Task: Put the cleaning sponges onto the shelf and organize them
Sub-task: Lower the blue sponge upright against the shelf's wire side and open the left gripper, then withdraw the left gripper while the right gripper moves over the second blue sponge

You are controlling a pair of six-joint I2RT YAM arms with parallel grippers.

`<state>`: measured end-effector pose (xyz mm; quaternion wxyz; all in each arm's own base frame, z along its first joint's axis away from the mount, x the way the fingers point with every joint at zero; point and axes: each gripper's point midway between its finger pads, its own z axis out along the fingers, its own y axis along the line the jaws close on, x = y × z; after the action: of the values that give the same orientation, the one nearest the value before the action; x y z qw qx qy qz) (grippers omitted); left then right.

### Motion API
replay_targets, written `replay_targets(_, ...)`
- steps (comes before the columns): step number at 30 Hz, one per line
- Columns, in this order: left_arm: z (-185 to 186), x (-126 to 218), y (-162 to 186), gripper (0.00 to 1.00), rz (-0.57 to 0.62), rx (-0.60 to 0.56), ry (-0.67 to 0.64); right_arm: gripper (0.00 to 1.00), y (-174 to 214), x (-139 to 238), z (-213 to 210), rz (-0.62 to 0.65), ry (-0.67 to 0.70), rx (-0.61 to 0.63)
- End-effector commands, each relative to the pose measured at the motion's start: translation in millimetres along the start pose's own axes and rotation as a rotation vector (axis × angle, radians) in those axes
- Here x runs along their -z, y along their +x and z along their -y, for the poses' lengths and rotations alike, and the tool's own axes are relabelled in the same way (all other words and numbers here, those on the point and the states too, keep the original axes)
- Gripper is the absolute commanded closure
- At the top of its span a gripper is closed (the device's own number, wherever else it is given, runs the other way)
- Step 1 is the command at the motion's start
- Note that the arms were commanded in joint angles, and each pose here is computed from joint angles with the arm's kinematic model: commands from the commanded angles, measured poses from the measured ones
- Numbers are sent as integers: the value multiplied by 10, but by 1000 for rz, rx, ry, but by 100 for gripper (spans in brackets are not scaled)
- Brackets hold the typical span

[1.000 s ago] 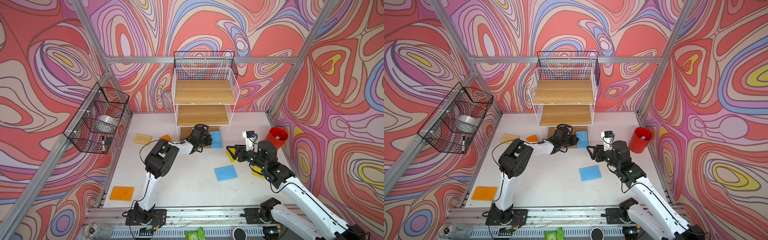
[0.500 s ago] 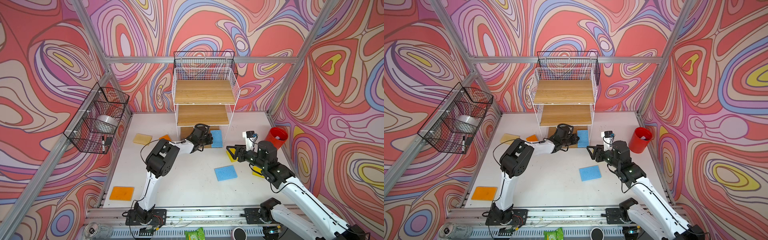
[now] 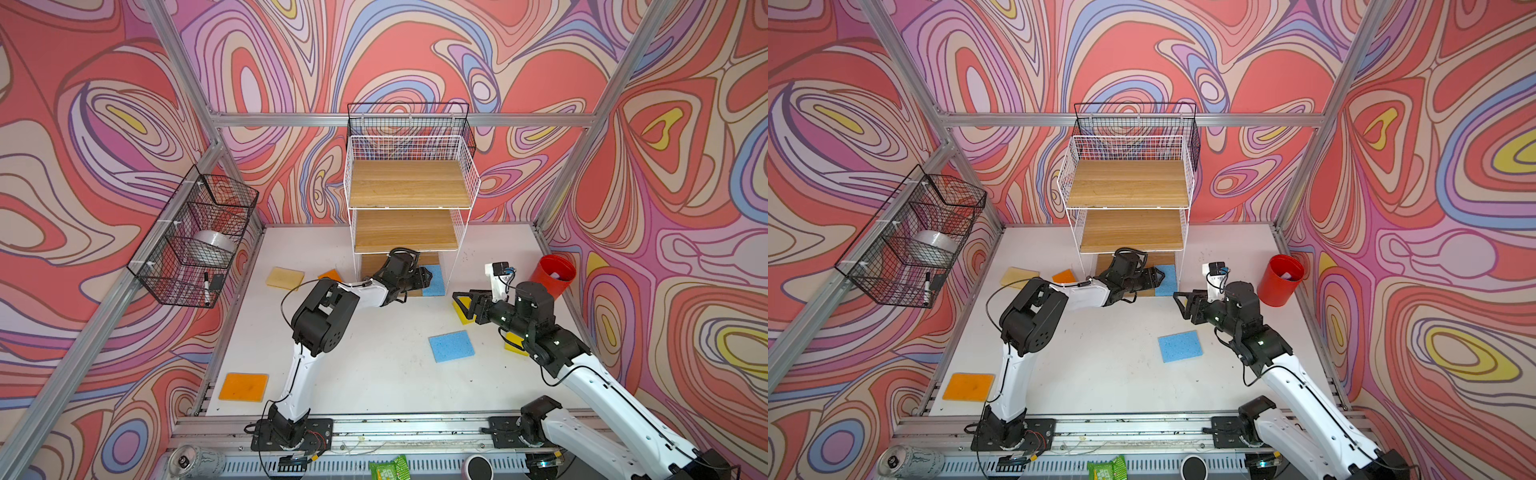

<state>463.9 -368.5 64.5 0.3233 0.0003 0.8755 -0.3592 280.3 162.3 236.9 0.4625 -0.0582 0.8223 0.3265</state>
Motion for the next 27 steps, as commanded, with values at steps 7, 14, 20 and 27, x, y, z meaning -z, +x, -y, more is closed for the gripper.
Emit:
replay_targets(7, -130, 127, -56, 13, 28, 10, -47, 27, -51, 16, -43, 4, -15, 20)
replay_targets(14, -166, 274, 17, 16, 47, 22, -43, 27, -71, 18, -71, -6, -21, 21)
replay_targets(20, -134, 372, 112, 16, 32, -6, -49, 27, -83, 42, -108, -11, -34, 22)
replay_targets(27, -93, 592, 304, 18, 18, -29, -44, 28, 68, 50, 33, -55, 29, -6)
